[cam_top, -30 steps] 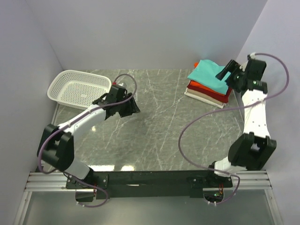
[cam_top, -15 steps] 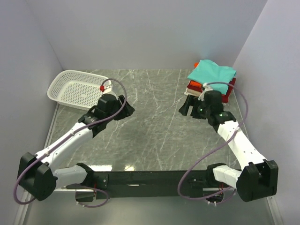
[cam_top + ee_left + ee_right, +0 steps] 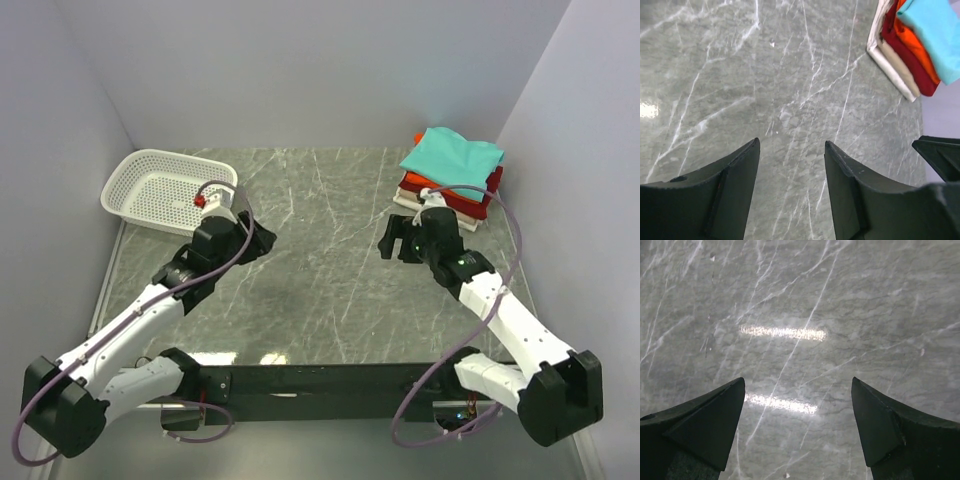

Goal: Fold and stack the t-shirts
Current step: Reset both grippers

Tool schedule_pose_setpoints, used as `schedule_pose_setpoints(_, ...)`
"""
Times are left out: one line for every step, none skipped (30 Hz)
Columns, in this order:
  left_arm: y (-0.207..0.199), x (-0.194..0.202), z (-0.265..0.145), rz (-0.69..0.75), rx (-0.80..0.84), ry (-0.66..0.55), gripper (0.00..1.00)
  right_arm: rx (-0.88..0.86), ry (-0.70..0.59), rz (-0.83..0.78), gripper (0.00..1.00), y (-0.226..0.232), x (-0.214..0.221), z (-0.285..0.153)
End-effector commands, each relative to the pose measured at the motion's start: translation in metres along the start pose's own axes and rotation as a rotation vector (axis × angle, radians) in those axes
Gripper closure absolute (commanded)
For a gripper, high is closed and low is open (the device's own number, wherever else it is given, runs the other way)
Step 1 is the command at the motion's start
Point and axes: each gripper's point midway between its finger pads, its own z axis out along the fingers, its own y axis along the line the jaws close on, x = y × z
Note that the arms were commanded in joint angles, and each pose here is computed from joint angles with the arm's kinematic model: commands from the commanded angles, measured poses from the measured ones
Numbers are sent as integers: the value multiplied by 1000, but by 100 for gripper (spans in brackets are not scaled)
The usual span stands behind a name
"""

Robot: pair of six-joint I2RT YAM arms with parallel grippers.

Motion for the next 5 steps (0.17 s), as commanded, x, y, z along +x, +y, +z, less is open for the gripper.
schedule_pose_setpoints(-3,-17,-9,-6,9,-82,40,35,-126,-11,7,-2,-23,-9)
schedule_pose_setpoints(-3,-18,-12,-6,14,-91,40,36,-148,-10,7,-2,-27,-13)
schedule_pose_setpoints(-1,-18,-13,4,11,-96,39,41,-155,-8,8,-3,-27,-15)
schedule_pose_setpoints(-2,-19,-14,10,20,-106,38,57,-169,-7,8,-6,-28,-17)
schedule_pose_setpoints(-3,-21,-18,16,30,-117,37,60,-193,4,8,-6,-32,-22)
